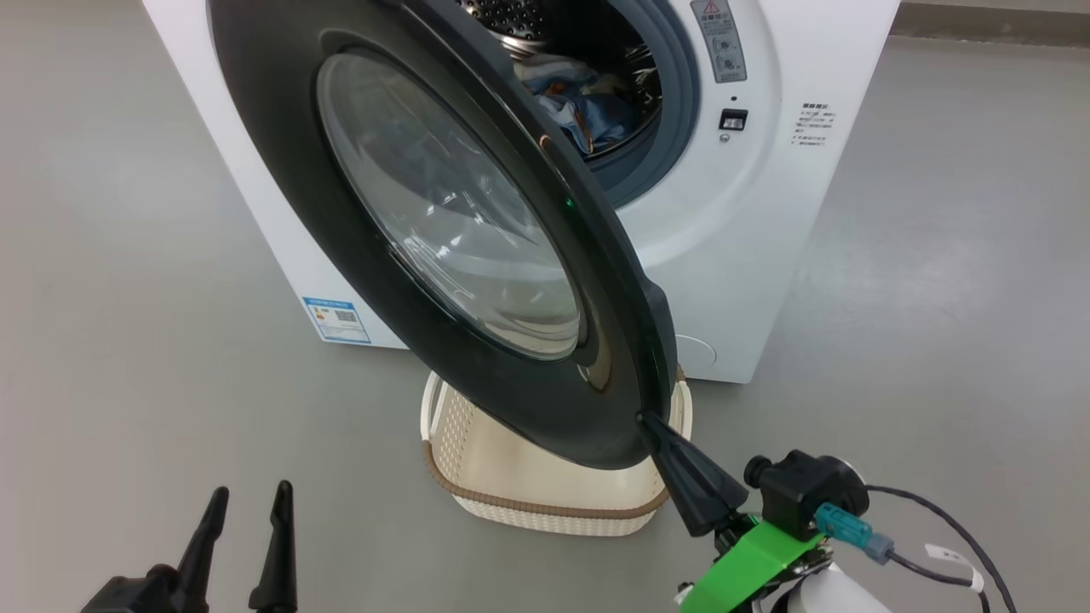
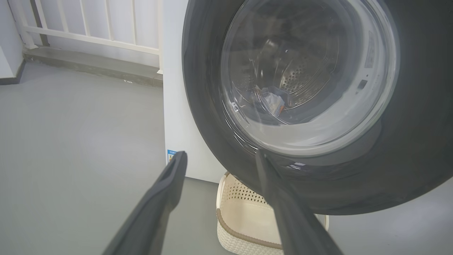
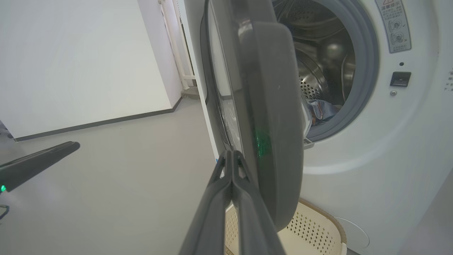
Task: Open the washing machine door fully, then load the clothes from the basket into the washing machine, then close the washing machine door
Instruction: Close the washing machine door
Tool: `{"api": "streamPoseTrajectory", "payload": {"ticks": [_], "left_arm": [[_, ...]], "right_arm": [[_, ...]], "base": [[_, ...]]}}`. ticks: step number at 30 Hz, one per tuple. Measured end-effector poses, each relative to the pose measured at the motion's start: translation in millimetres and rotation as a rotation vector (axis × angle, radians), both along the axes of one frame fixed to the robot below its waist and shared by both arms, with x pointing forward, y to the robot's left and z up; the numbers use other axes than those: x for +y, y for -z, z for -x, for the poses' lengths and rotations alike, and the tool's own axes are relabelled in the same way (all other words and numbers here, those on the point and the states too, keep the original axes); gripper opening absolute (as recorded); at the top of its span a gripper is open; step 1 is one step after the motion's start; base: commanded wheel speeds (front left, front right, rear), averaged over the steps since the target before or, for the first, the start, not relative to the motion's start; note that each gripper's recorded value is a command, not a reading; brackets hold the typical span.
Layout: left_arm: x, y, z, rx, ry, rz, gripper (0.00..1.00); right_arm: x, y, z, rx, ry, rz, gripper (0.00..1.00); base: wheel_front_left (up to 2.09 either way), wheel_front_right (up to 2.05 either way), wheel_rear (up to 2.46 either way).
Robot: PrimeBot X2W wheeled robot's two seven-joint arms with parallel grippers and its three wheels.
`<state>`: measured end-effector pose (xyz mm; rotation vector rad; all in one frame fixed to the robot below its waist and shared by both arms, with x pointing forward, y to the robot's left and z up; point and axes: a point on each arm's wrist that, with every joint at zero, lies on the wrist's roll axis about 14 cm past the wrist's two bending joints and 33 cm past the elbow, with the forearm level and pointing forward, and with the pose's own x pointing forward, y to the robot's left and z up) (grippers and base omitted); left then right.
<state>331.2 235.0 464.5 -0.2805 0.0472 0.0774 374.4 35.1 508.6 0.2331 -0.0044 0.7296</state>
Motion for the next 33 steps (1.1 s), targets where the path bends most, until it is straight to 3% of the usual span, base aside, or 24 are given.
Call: {"api": "streamPoseTrajectory", "payload": {"ticks": [19,33], "left_arm": [[1,5,-12,0.017,-0.007,0.002,1.00],[-11,1,-33,0.001,0.010,0.018,1.00]], "right_arm": [[0,-4,-34,0.006,0.036,-0.041,0.00],[-26,-13,-90,-0.029,0.137,-0.061,0.00]], "base": [[0.00,0.00,0.00],[0.00,0.00,0.00]]}}
